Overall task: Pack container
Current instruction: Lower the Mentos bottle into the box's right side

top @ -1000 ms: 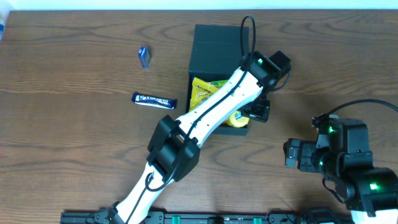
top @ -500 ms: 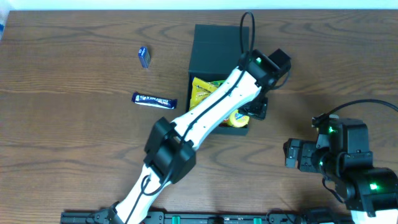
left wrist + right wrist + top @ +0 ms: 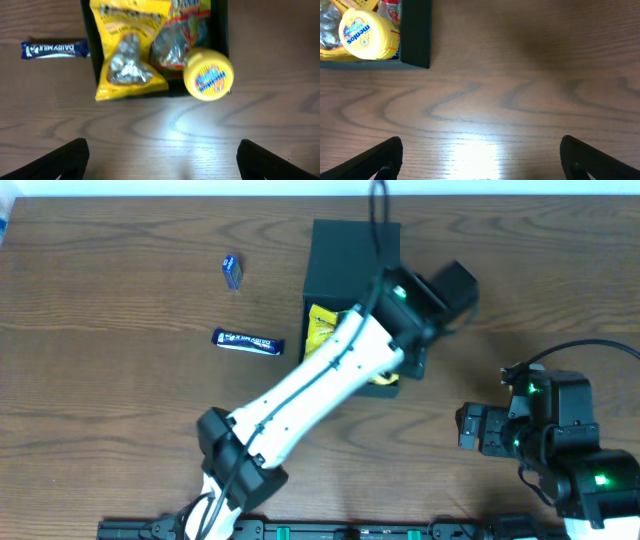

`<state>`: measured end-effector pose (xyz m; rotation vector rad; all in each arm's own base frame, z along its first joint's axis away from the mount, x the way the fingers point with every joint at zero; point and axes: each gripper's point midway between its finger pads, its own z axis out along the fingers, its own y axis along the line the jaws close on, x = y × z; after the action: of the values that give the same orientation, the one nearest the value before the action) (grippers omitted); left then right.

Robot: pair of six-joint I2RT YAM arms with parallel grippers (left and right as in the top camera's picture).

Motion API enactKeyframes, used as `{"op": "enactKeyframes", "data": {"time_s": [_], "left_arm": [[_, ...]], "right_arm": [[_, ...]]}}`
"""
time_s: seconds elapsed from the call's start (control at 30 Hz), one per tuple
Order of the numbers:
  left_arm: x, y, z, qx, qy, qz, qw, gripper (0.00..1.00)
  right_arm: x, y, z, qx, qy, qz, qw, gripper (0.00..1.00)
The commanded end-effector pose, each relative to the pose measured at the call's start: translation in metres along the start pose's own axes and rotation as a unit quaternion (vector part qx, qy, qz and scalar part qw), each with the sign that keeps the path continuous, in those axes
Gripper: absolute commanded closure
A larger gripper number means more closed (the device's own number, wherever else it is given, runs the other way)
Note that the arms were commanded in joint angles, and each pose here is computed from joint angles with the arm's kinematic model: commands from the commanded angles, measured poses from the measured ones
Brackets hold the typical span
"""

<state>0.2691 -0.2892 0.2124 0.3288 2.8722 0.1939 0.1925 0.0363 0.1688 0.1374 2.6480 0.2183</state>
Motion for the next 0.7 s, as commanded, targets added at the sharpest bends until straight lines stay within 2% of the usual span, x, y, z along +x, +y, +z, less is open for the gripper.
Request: {"op": "enactKeyframes", "data": {"time_s": [0.0,0.27,0.67], "left_arm": [[0.022,0.005,0.008,-0.067,0.013,0.009,0.998,0.05],[0.036,0.007,0.017,-0.102,0.005,0.009,0.995,0.04],[0.051,0.018,0.020,-0.041,-0.043,0.085,0.995,0.05]], "right_arm": [[-0.001,-0.001,-0.001,0.001,-0.003,0.009,1.000,0.01],[-0.001,-0.001,-0.001,0.001,-0.003,0.009,1.000,0.01],[-0.001,-0.001,-0.001,0.001,-0.003,0.009,1.000,0.01]]}}
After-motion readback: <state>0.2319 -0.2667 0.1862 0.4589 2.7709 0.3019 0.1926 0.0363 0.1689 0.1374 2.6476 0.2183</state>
